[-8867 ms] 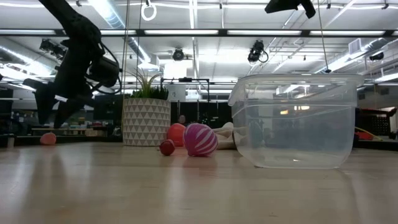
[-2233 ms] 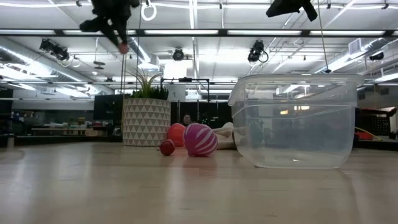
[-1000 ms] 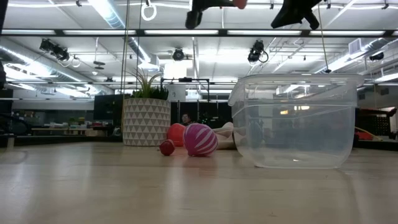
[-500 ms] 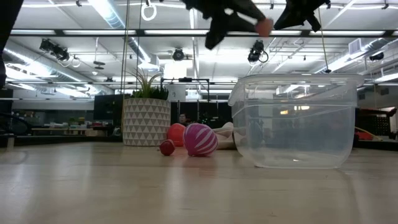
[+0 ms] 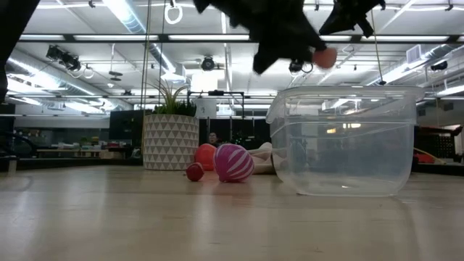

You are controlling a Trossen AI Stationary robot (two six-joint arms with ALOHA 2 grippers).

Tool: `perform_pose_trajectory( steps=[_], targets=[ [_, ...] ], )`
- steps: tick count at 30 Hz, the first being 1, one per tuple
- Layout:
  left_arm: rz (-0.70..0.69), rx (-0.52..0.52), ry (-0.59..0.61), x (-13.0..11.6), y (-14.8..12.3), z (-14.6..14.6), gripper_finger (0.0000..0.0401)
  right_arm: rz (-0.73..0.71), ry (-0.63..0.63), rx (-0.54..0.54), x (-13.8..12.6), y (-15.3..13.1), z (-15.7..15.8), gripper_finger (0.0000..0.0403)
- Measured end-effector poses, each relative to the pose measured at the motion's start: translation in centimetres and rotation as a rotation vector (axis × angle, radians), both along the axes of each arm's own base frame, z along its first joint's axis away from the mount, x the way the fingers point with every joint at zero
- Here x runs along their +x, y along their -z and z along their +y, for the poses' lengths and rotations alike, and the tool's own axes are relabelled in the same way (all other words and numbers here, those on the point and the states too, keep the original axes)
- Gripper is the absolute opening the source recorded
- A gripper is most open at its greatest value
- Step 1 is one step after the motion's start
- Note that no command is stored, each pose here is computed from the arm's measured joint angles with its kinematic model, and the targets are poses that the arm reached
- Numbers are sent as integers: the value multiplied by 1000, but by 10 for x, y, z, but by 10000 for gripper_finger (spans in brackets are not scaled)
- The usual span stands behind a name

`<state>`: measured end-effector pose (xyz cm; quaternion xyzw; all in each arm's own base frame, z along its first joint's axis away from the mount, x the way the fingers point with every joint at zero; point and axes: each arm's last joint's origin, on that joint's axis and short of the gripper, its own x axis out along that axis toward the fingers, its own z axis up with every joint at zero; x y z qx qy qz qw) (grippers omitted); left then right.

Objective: Pick and placing Produce into tupperware
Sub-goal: Put the pink peach into the transparent bin

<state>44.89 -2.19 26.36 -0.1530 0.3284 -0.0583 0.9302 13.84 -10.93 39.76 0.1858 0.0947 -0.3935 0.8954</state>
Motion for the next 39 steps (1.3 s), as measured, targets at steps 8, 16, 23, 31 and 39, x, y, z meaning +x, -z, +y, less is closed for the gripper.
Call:
perform_pose_trajectory(
  steps=[8,16,23,31,39],
  targets=[
    [48,175,68,21,-49,21,111,12,1,10,-1,1,0,38],
    [285,254,208,43,-20,12,111,17,3,17,-1,2,0,38],
    [361,277,279,43,-3,-11,111,23,6,21,-2,3,-1,38],
    [394,266,228,43,0,-8,113,24,10,21,-2,3,-1,38],
    [476,181,105,46,16,-7,109,23,11,22,-2,3,-1,38]
  ],
)
